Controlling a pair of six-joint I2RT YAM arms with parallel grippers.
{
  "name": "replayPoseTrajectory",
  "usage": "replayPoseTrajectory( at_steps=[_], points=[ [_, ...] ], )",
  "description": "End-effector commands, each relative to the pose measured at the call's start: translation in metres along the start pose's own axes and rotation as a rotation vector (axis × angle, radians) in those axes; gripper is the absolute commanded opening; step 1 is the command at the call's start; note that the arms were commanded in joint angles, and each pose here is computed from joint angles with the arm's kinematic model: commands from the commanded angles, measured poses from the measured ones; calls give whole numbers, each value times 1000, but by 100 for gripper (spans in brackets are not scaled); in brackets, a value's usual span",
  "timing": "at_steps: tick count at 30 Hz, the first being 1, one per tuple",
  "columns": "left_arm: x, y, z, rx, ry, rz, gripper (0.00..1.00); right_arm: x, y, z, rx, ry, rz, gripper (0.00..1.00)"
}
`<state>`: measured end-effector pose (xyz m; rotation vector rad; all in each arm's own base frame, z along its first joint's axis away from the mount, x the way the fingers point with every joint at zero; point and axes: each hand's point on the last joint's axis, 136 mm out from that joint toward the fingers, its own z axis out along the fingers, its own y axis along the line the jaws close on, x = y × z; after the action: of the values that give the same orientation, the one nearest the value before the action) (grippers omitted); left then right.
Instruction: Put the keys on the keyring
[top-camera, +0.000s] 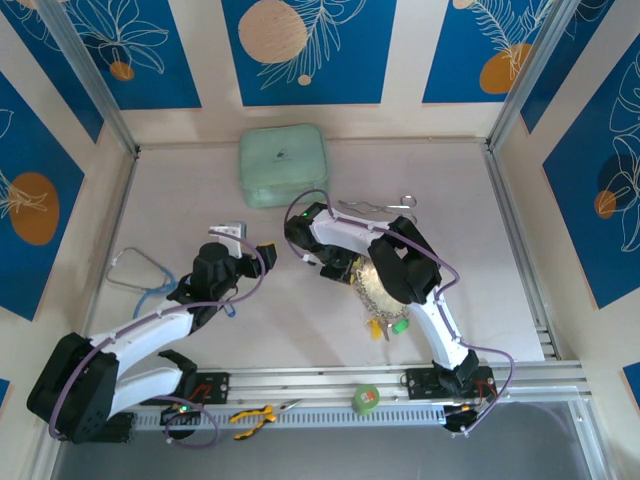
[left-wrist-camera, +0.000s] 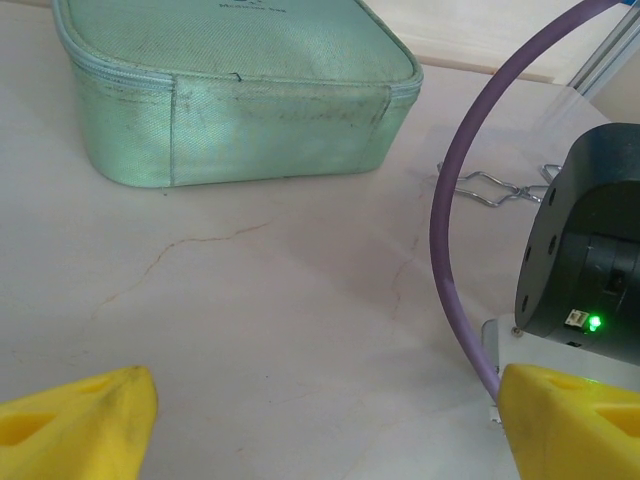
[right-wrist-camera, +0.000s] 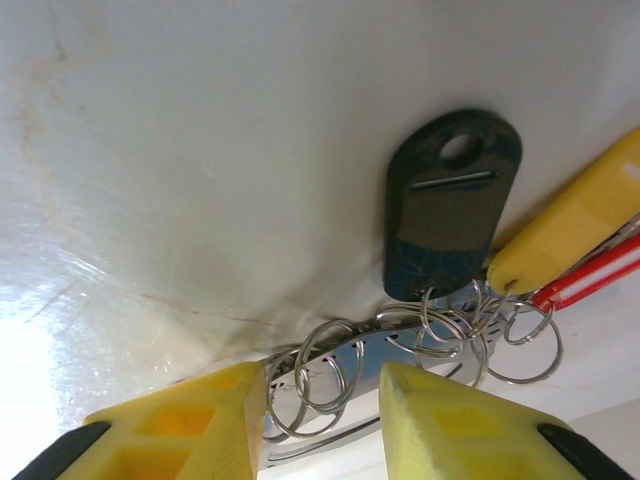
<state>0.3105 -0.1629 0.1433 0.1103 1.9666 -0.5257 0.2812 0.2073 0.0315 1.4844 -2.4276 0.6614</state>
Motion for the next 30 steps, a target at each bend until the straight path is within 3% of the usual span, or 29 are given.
replayPoseTrajectory(
  at_steps=[1, 30],
  points=[
    [1, 5, -4, -22, -6, -4, 88, 4, -4, 2, 5, 39, 8, 34],
    [0, 8, -5, -37, -10, -5, 88, 4, -6, 11, 17, 65, 8, 26]
  ],
)
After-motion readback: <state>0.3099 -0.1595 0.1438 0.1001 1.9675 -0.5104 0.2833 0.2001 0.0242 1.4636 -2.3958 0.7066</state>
